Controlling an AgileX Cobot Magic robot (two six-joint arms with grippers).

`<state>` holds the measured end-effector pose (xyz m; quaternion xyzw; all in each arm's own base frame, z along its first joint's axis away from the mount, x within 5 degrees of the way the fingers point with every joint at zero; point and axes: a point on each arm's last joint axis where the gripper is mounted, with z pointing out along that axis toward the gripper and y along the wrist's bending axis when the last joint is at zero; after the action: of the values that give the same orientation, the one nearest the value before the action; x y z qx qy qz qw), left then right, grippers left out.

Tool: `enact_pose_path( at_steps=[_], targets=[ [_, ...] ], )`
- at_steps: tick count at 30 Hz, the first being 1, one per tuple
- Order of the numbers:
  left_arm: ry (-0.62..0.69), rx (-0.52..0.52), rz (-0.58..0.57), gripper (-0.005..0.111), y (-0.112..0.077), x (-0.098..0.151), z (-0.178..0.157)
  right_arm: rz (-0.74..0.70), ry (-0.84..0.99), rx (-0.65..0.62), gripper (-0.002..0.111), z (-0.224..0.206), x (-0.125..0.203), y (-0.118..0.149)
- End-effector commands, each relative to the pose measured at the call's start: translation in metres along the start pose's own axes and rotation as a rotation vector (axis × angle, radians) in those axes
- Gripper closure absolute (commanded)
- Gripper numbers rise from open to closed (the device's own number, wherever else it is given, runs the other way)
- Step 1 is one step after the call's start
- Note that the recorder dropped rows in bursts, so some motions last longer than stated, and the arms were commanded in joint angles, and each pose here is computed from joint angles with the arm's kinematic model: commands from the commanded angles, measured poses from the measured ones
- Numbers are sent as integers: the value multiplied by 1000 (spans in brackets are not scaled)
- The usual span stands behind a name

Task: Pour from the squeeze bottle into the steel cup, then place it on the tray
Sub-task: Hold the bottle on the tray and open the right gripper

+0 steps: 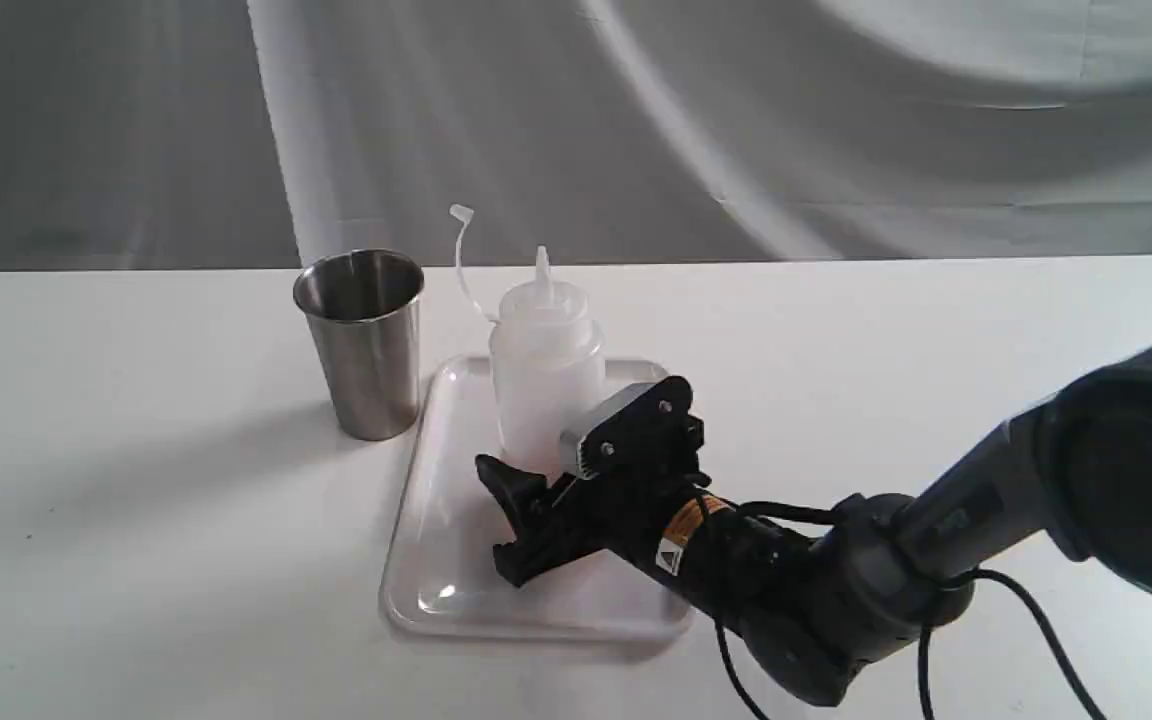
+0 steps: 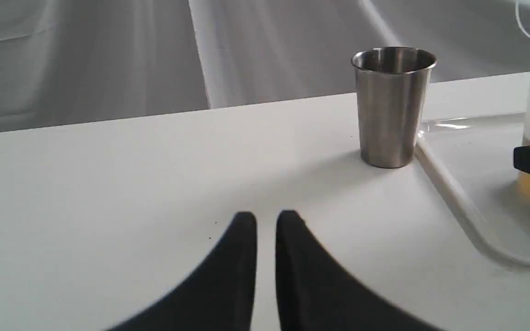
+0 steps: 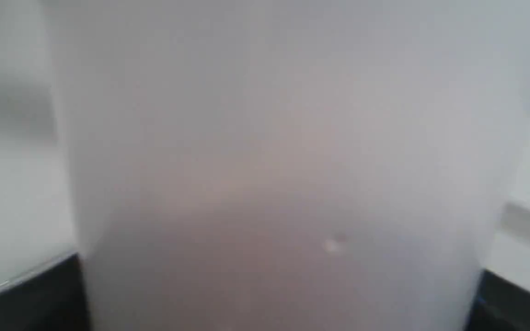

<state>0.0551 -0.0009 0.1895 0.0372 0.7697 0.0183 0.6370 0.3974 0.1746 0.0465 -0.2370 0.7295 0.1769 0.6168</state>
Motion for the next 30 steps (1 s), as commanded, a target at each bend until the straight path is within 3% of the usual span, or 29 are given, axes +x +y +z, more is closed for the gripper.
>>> enact_pose_path(
  at_steps=[1,20,24,30],
  targets=[
    [-10,-3,3,98,0,0,0,-2,-7,22,108,-1,-4,-5],
    [-10,-3,3,98,0,0,0,24,-7,18,107,-1,-4,-5],
    [-10,-3,3,98,0,0,0,24,-5,18,91,-1,-4,-5],
    [-10,-3,3,98,0,0,0,24,1,19,49,-1,-4,-5]
  ],
)
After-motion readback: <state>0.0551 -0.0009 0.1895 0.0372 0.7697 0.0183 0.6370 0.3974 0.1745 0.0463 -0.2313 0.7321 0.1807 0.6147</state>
